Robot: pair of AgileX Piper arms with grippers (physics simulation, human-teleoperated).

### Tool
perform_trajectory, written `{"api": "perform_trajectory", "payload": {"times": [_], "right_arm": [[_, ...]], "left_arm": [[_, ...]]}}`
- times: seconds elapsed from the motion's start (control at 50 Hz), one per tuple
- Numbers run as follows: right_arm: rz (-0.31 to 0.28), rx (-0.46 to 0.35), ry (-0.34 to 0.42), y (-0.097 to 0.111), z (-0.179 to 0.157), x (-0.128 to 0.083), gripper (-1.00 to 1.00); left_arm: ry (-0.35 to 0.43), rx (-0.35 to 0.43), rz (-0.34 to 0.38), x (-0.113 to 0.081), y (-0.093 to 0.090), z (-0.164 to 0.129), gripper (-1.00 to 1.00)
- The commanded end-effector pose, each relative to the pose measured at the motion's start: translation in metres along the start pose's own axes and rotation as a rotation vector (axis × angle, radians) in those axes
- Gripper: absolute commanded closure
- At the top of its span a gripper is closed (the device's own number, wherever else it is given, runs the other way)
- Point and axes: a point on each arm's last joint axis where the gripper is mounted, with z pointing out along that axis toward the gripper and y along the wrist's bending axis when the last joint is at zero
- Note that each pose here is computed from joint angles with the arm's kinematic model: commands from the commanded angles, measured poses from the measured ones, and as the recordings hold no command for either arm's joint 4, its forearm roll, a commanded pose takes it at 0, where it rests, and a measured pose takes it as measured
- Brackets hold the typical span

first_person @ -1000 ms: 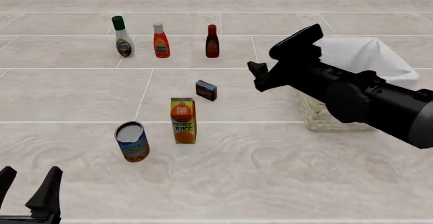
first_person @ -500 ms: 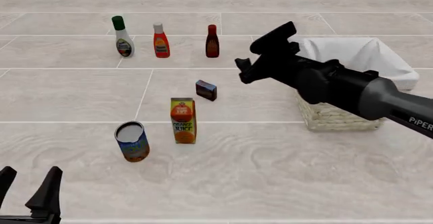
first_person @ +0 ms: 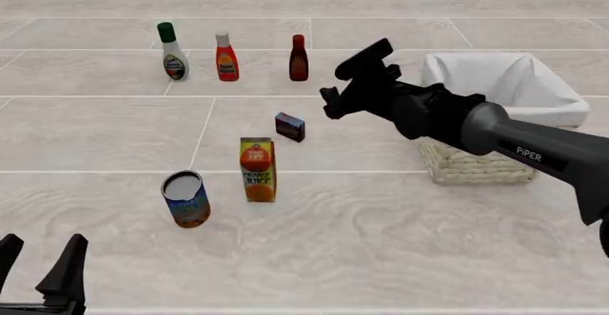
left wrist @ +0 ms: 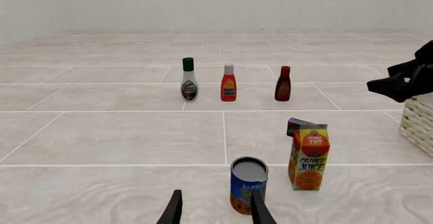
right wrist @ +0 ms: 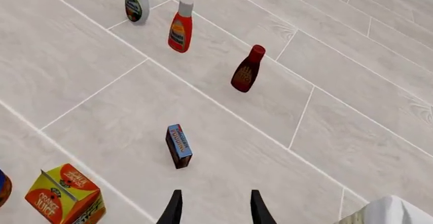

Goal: Pick the chocolate pudding and place it in the basket.

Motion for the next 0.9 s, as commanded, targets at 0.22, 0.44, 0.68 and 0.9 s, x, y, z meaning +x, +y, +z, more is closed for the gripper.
{"api": "perform_trajectory", "payload": {"times": [0.22, 0.44, 0.68, 0.9], "right_arm": [[-0.019, -0.018, 0.042, 0.004, 0.036, 0.006, -1.00], [-0.035, -0.020, 0.053, 0.004, 0.052, 0.007, -1.00], [-0.032, -0.022, 0.070, 0.005, 0.069, 0.016, -1.00], [-0.036, -0.040, 0.077, 0.014, 0.083, 0.019, -1.00]], "left_arm": [[0.000, 0.000, 0.000, 0.001, 0.000, 0.000, -1.00], [-0.001, 0.000, 0.001, 0.001, 0.000, 0.000, -1.00], [0.000, 0.000, 0.000, 0.001, 0.000, 0.000, -1.00], [0.000, 0.000, 0.000, 0.002, 0.000, 0.000, -1.00]]}}
